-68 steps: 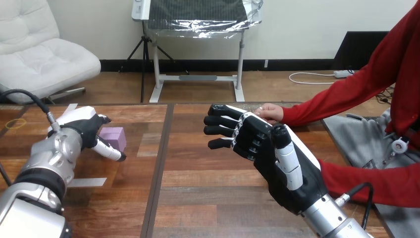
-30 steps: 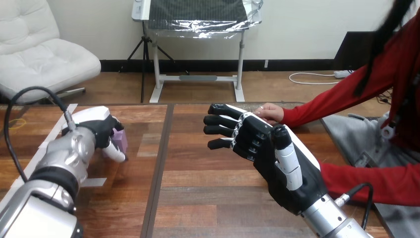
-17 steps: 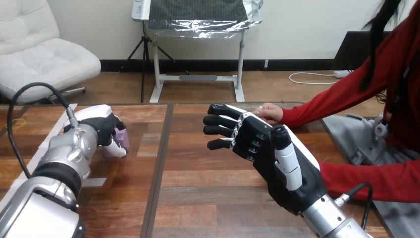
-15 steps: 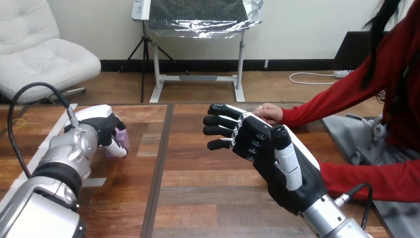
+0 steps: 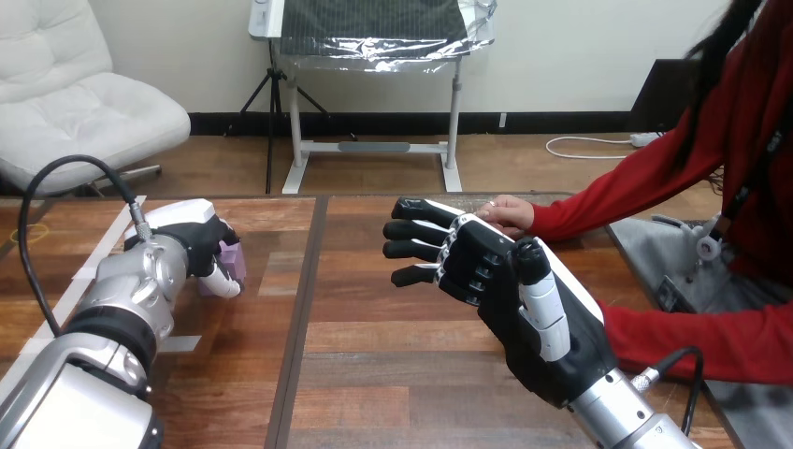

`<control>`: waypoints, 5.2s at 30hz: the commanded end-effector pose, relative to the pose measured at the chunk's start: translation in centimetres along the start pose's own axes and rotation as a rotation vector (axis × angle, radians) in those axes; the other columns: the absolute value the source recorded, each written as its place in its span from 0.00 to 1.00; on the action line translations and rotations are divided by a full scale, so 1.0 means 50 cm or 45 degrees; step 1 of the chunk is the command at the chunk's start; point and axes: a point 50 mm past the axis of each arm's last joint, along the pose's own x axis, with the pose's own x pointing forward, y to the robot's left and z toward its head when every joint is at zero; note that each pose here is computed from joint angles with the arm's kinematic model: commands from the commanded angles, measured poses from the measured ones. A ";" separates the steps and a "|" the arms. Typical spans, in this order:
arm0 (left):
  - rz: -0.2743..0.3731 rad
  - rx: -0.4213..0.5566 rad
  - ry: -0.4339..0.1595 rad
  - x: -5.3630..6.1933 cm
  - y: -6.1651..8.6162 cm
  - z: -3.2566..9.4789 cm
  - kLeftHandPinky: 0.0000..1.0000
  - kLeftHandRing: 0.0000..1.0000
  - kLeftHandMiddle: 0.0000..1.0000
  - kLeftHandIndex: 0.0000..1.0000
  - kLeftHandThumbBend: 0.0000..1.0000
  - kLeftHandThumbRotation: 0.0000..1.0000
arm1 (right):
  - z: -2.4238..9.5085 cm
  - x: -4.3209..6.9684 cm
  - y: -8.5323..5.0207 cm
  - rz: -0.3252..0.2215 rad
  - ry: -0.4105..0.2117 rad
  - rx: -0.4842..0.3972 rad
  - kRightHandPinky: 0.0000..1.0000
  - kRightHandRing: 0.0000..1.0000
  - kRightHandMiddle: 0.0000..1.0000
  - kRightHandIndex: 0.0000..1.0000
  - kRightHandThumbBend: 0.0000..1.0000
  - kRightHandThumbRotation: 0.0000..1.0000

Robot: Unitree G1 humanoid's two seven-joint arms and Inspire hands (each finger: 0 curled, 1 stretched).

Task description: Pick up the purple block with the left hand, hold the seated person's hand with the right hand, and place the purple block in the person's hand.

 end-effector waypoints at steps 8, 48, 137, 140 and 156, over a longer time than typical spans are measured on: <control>0.008 -0.065 -0.008 -0.001 0.032 0.021 0.53 0.68 0.74 0.85 0.42 0.00 | 0.033 0.021 -0.005 0.024 -0.090 -0.066 0.71 0.81 0.82 0.83 0.85 1.00; -0.027 -0.043 0.017 -0.013 0.096 0.032 0.22 0.31 0.38 0.40 0.46 0.16 | 0.031 0.022 -0.008 -0.009 -0.087 -0.054 0.70 0.79 0.80 0.81 0.83 1.00; 0.229 -0.062 -0.268 -0.064 0.175 0.059 0.74 0.91 0.92 0.89 0.77 0.49 | 0.034 0.027 -0.016 -0.030 -0.087 -0.042 0.70 0.79 0.80 0.81 0.82 1.00; 0.234 0.019 -0.275 -0.057 0.163 0.056 0.76 0.93 0.93 0.91 0.81 0.55 | 0.034 0.028 -0.016 -0.034 -0.085 -0.042 0.69 0.79 0.79 0.81 0.82 1.00; 0.195 0.211 -0.229 -0.036 0.130 0.044 0.86 0.93 0.93 0.91 0.98 0.60 | 0.033 0.024 -0.016 -0.029 -0.086 -0.047 0.68 0.79 0.79 0.81 0.82 1.00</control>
